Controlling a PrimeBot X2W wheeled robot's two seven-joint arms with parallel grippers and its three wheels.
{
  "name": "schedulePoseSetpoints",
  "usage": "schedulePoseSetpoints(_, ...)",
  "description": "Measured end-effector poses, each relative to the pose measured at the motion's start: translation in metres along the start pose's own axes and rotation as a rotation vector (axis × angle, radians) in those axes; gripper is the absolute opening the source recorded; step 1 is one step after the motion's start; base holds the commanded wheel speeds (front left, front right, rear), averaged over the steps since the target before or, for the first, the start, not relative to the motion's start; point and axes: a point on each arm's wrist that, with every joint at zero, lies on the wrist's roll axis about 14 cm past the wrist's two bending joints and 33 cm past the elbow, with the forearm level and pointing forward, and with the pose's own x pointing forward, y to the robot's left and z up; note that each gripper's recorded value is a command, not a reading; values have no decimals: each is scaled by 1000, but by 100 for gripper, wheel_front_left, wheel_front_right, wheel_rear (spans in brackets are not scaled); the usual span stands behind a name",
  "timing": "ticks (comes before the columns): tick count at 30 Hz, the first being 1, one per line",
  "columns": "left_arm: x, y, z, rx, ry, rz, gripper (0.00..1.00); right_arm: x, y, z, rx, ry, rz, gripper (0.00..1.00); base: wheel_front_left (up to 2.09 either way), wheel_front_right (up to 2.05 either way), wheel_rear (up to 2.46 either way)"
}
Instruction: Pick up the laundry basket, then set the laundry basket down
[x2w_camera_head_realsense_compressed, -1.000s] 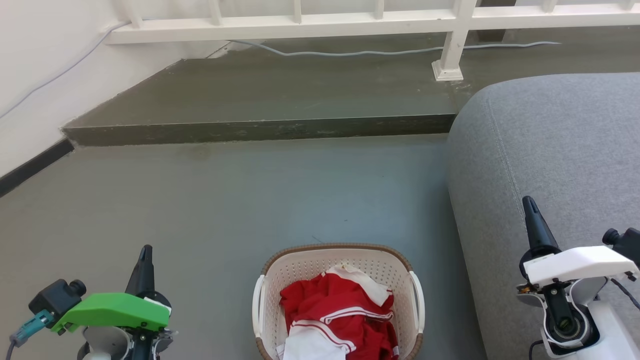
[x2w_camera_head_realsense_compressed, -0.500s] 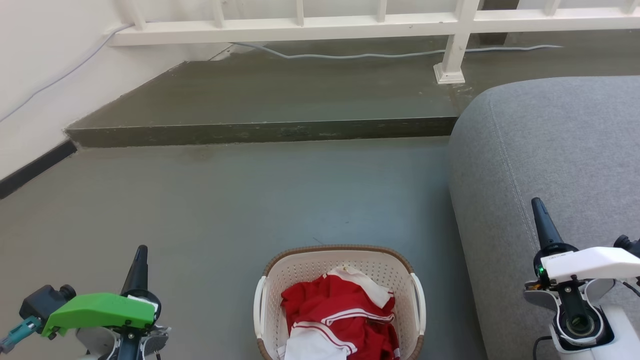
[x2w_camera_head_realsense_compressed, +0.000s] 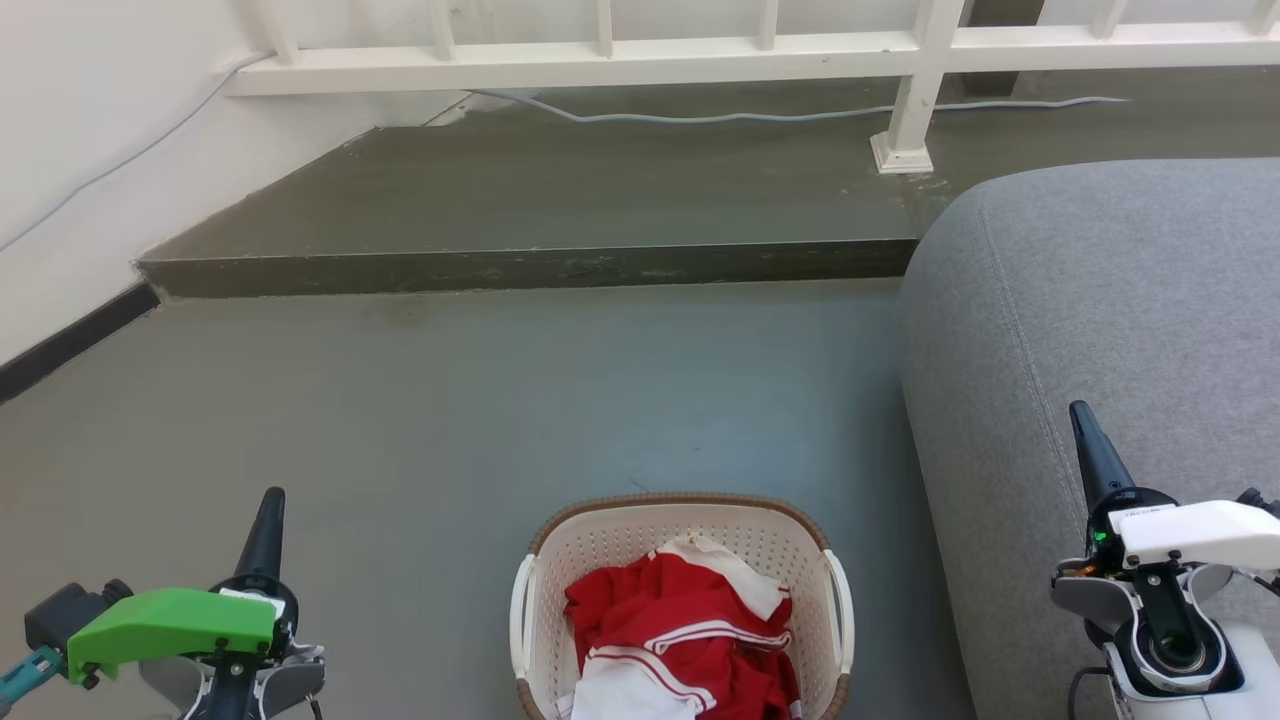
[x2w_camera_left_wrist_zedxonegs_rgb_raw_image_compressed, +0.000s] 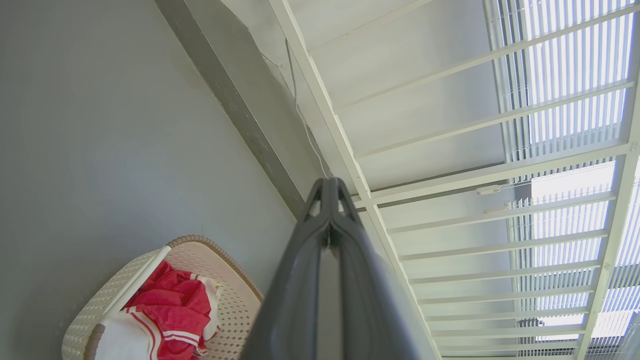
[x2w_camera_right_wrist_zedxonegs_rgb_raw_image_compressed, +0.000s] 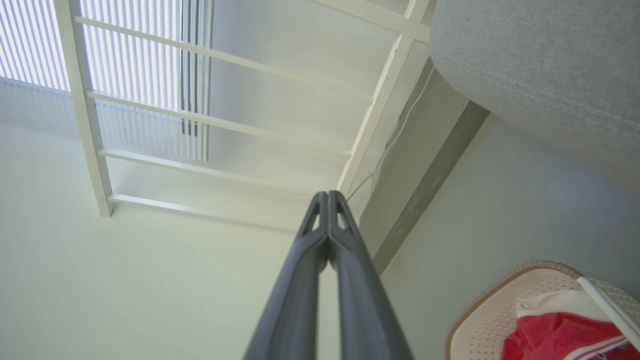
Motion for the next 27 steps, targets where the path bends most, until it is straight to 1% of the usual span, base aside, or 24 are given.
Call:
schedulePoseSetpoints(24, -4, -6, 15, -275, -16, -51, 0, -1, 0, 11, 300, -14, 23, 0, 0, 0, 0)
schedulePoseSetpoints(27, -4, -6, 16, -293, -21, -53, 0, -1, 0, 12, 310, -19, 25, 0, 0, 0, 0)
